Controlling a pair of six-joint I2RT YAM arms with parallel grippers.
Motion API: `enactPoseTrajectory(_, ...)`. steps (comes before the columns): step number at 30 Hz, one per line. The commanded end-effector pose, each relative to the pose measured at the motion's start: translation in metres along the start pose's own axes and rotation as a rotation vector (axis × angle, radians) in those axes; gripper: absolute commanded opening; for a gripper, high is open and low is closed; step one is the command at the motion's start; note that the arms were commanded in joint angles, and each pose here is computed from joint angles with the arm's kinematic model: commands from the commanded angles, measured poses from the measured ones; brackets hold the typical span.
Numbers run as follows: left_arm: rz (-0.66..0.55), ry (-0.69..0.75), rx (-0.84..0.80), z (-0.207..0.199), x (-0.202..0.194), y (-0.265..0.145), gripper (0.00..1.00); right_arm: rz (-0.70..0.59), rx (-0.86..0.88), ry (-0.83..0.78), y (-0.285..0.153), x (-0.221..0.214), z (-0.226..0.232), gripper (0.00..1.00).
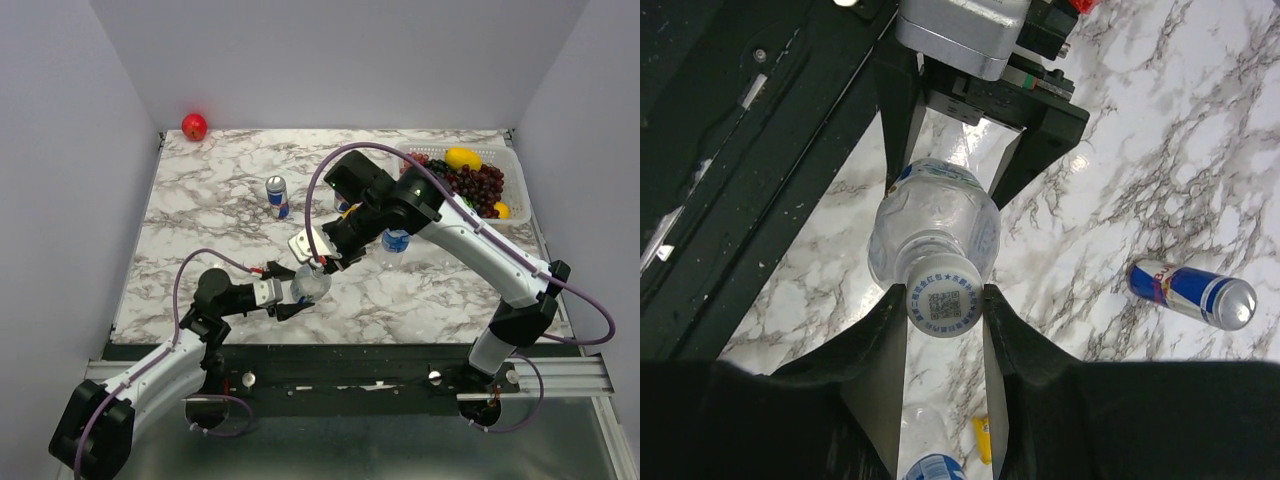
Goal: Screw on the bottle caps
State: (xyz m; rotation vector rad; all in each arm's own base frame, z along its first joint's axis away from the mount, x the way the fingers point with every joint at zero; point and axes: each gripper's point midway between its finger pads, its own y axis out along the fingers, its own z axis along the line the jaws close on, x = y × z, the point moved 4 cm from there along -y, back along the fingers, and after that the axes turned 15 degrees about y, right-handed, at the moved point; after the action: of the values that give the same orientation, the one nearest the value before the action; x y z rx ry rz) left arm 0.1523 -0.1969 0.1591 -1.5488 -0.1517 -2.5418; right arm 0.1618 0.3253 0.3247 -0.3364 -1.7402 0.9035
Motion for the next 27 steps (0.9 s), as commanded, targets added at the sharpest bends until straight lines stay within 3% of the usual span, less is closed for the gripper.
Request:
enactPoseTrajectory(1, -0.008, 0.033, 0.029, 0.005, 0.002, 0.001, 0.0, 0.116, 0.135, 0.093, -0.004, -0.024, 0.037, 0.27)
enactPoseTrajectory(17, -0.026, 0.063, 0.049, 0.007, 0.006, 0.001, 0.0, 0.149, 0.141, 0.122, 0.001, -0.03, 0.04, 0.27)
enactPoseTrajectory(27, 0.007, 0.139, 0.225, 0.028, 0.007, -0.006, 0.0, 0.203, 0.137, 0.265, 0.011, -0.038, 0.038, 0.27)
